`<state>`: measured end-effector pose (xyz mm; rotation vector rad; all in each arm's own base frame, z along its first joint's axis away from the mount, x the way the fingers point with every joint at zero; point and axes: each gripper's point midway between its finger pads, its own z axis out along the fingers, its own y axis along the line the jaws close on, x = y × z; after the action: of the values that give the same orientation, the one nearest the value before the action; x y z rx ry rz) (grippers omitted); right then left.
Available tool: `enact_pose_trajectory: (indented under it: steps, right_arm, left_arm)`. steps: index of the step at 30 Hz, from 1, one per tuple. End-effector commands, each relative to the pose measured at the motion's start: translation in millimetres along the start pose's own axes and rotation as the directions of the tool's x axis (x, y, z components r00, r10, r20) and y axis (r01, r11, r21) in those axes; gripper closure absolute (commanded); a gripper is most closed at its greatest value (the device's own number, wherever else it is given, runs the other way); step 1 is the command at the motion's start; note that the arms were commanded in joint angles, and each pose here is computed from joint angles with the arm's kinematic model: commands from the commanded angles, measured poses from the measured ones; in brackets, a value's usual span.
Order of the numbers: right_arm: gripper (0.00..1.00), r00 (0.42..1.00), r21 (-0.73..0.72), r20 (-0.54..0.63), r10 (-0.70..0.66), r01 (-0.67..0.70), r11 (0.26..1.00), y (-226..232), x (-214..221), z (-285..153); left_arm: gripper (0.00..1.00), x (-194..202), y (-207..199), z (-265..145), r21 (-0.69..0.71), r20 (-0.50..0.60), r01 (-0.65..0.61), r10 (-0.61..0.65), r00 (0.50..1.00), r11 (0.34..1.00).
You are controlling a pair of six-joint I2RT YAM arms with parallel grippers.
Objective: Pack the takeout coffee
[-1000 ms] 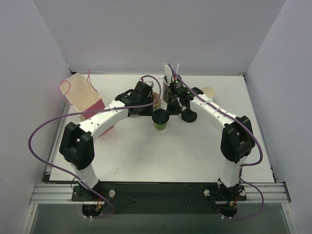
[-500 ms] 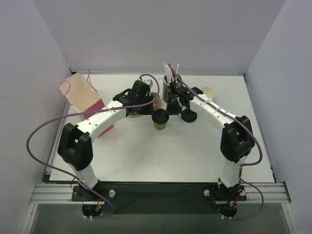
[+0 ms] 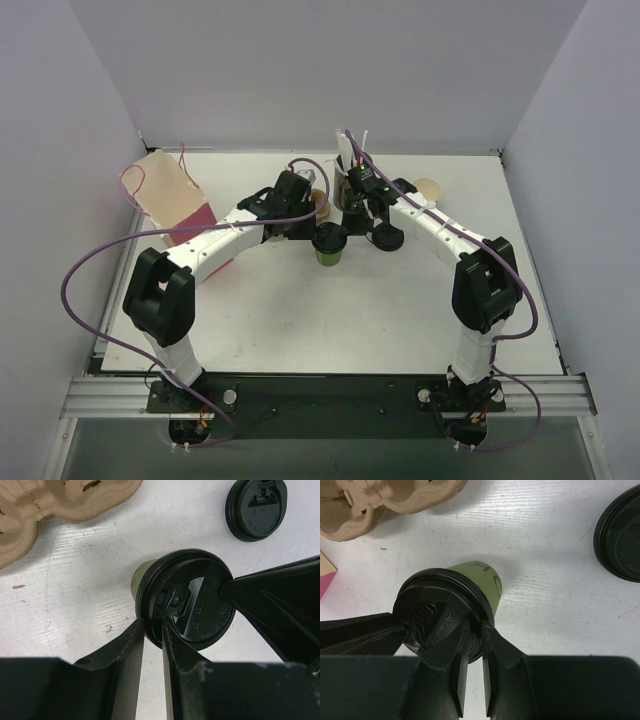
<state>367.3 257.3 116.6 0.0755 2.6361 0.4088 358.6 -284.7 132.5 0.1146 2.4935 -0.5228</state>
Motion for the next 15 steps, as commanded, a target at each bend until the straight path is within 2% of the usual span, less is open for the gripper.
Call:
enact_pose_trajectory:
  steps: [1, 7, 15]
  right_arm:
    - [0.89, 0.982, 0.151, -0.187, -0.02, 0.048, 0.987, -38.9, 53.1, 22.7]
    - [0.84, 0.989, 0.137, -0.143, -0.034, 0.053, 0.989, -34.2, 39.3, 12.1]
    - [0.74, 0.997, 0.109, -0.064, -0.045, 0.052, 0.993, -23.8, 12.7, -9.6]
  left_arm:
    - [0.69, 13.8, 2.7, 2.6, -0.022, -0.059, -0.034, 0.033, 0.998, 0.999]
    - [0.66, -14.4, -18.0, -18.3, 0.055, 0.012, -0.033, 0.032, 0.999, 0.998]
    - [0.61, -44.8, -18.9, -45.0, 0.081, 0.077, -0.016, 0.009, 0.997, 0.997]
